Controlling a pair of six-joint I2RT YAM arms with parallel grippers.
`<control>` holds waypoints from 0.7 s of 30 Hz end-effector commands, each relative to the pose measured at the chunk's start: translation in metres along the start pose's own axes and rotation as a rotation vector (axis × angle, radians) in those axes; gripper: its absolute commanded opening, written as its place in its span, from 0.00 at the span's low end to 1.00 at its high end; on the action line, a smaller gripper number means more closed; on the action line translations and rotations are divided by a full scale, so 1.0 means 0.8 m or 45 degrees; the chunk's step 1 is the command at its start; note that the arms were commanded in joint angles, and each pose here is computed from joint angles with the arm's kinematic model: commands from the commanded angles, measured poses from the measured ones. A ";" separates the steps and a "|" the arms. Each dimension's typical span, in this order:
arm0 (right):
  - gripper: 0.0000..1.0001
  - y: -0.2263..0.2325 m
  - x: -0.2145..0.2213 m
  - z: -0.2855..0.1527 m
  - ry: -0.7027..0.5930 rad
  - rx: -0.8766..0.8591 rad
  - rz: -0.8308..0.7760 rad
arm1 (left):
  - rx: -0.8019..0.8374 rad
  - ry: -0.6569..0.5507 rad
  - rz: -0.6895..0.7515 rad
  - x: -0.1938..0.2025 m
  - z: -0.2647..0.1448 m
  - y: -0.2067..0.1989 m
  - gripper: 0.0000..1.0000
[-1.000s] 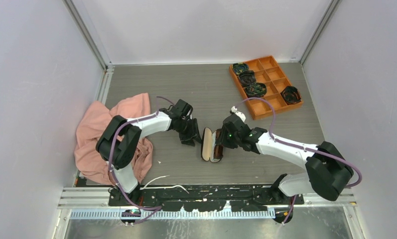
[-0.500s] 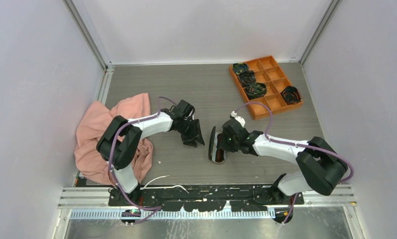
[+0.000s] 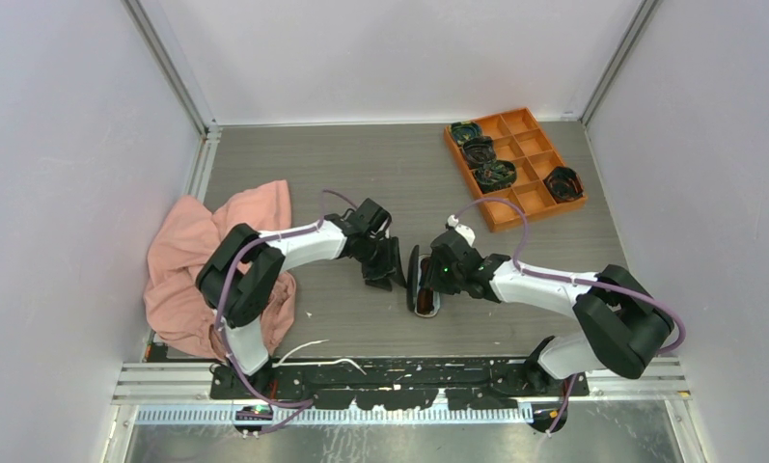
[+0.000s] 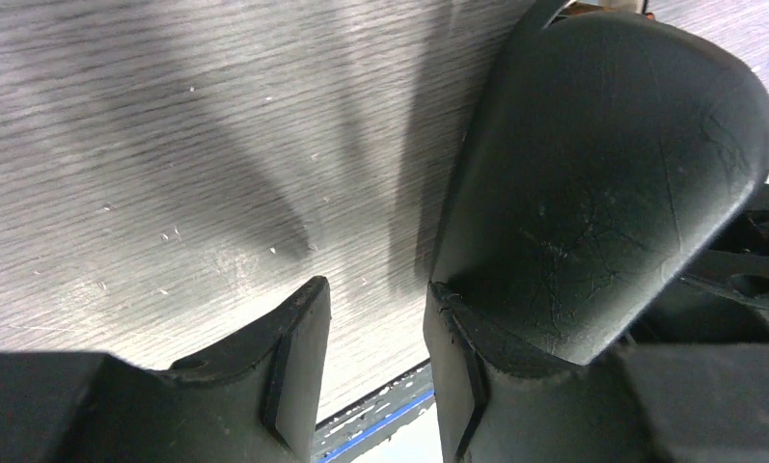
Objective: Organize the sunglasses
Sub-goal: Place the sunglasses in the sunglasses case.
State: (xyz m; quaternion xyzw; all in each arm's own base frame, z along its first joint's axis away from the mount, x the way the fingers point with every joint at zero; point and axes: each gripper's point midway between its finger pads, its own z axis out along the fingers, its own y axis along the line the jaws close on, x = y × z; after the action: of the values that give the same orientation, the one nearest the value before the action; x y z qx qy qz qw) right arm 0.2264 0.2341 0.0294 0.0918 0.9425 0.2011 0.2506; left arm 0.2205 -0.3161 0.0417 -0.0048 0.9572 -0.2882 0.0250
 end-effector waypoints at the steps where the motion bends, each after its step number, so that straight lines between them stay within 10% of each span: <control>1: 0.24 0.016 -0.007 -0.002 -0.042 -0.080 0.013 | 0.072 -0.014 0.026 -0.008 0.002 -0.027 0.43; 12: 0.27 0.024 0.008 0.002 0.021 -0.164 -0.074 | 0.074 -0.012 0.031 -0.011 0.004 -0.031 0.43; 21: 0.49 0.015 0.009 -0.003 0.017 -0.131 -0.080 | 0.077 0.000 0.024 -0.009 0.008 -0.031 0.43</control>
State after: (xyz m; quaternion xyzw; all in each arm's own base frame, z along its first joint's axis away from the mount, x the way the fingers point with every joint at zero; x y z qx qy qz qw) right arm 0.2258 0.2391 0.0269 0.0608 0.9382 0.2225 0.2580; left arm 0.2177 -0.3178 0.0319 -0.0057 0.9612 -0.2756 0.0121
